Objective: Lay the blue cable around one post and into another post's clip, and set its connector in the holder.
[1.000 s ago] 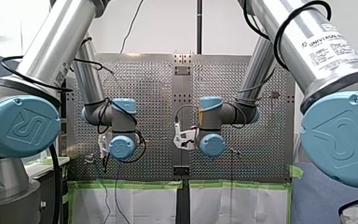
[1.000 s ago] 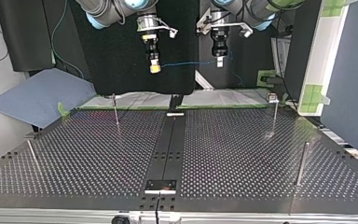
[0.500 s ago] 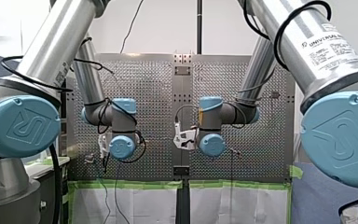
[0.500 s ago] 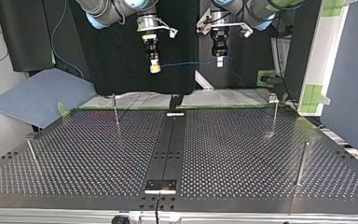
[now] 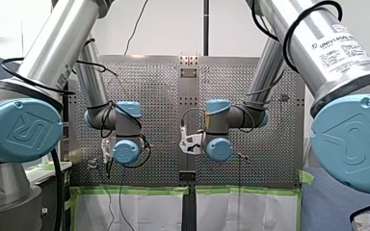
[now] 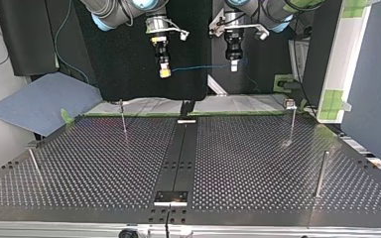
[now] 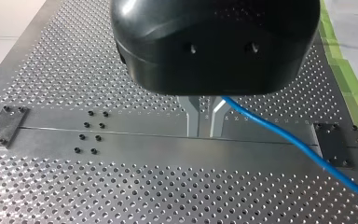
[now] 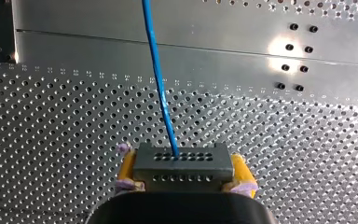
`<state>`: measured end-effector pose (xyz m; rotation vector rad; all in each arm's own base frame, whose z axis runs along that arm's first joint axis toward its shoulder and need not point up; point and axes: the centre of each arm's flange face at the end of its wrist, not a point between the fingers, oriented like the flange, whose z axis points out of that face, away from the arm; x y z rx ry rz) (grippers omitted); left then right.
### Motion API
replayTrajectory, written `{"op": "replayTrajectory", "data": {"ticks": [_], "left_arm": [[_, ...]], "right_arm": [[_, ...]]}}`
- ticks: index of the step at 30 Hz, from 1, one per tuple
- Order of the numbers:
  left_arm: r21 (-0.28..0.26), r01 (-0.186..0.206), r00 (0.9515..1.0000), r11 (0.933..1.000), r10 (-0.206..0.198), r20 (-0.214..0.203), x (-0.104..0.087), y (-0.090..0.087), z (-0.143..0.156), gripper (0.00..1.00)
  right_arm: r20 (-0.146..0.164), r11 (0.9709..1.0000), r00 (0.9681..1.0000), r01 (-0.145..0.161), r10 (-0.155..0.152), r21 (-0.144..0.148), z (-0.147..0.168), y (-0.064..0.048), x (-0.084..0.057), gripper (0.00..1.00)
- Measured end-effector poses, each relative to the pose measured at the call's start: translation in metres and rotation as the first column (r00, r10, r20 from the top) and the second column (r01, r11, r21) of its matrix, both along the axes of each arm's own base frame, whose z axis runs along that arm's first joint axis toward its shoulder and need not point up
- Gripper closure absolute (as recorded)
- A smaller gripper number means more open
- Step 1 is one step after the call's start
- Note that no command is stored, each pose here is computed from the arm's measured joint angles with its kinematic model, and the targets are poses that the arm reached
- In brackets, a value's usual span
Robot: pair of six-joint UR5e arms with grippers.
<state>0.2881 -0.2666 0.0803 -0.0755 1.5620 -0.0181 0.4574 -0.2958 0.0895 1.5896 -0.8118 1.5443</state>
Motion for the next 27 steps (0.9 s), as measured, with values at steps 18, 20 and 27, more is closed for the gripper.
{"op": "replayTrajectory", "data": {"ticks": [18,20,27], "left_arm": [[0.0,0.0,1.0,1.0,0.0,0.0,0.0,0.0,0.0,0.85],[0.0,0.0,1.0,1.0,0.0,0.0,0.0,0.0,0.0,0.85],[-0.004,-0.036,0.9993,0.9994,0.036,-0.008,0.008,0.001,0.0,0.82]], "right_arm": [[0.0,1.0,1.0,0.001,-0.001,0.001,0.0,0.0,0.0,0.77],[0.0,1.0,1.0,0.001,-0.001,0.001,0.0,0.0,0.0,0.77],[-0.053,0.9974,0.9978,0.044,-0.041,0.057,-0.022,0.003,-0.014,0.67]]}}
